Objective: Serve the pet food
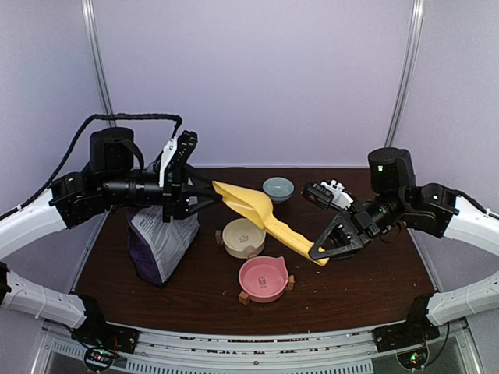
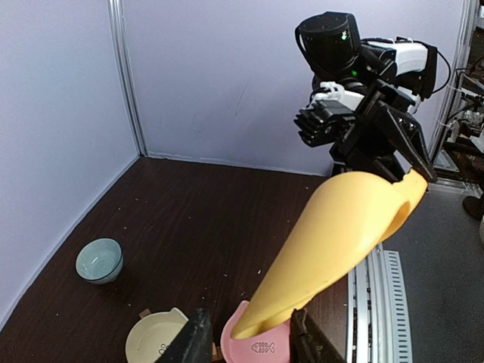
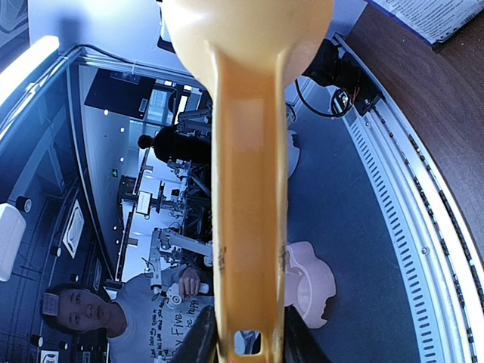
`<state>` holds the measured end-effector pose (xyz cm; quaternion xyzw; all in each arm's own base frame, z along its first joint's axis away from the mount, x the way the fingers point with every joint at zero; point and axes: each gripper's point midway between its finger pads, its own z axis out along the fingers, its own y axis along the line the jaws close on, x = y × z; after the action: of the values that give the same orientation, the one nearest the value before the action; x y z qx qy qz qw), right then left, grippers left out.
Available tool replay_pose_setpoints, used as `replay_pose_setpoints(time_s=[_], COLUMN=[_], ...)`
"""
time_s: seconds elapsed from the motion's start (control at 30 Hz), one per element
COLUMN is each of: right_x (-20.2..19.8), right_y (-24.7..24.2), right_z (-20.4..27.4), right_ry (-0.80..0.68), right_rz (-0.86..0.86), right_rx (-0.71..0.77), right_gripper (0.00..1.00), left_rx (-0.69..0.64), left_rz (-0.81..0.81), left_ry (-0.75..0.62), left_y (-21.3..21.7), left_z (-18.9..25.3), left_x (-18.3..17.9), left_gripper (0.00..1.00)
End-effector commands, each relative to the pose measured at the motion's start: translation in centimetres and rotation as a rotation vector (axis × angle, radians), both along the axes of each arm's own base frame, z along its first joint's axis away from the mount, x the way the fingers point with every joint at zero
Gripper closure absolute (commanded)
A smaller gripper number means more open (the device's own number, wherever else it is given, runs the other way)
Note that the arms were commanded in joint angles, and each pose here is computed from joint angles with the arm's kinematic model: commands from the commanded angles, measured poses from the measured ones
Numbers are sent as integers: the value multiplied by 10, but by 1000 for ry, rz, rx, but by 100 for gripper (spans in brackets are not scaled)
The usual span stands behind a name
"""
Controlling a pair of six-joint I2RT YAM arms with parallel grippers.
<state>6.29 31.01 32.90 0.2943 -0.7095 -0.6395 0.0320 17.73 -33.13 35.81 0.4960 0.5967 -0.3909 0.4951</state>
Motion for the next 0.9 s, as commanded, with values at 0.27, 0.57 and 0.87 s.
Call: replay_pose_setpoints(time_s=[0.27,0.57,0.87], right_x=[-4,-5,-4], right_y=[2,2,3], right_z=[8,7,5], right_ry=[-24,-22,-21], right_rz=[27,30,25], right_rx=[40,34,29], right_gripper=[86,86,86], left_rx=[-84,-95,-84], left_rz=[-40,-55,-81], left_ry=[-3,2,20], left_y=[0,-3,-5], left_z=[24,24,19], left_x=[-10,-11,-14], left_gripper=[75,86,98])
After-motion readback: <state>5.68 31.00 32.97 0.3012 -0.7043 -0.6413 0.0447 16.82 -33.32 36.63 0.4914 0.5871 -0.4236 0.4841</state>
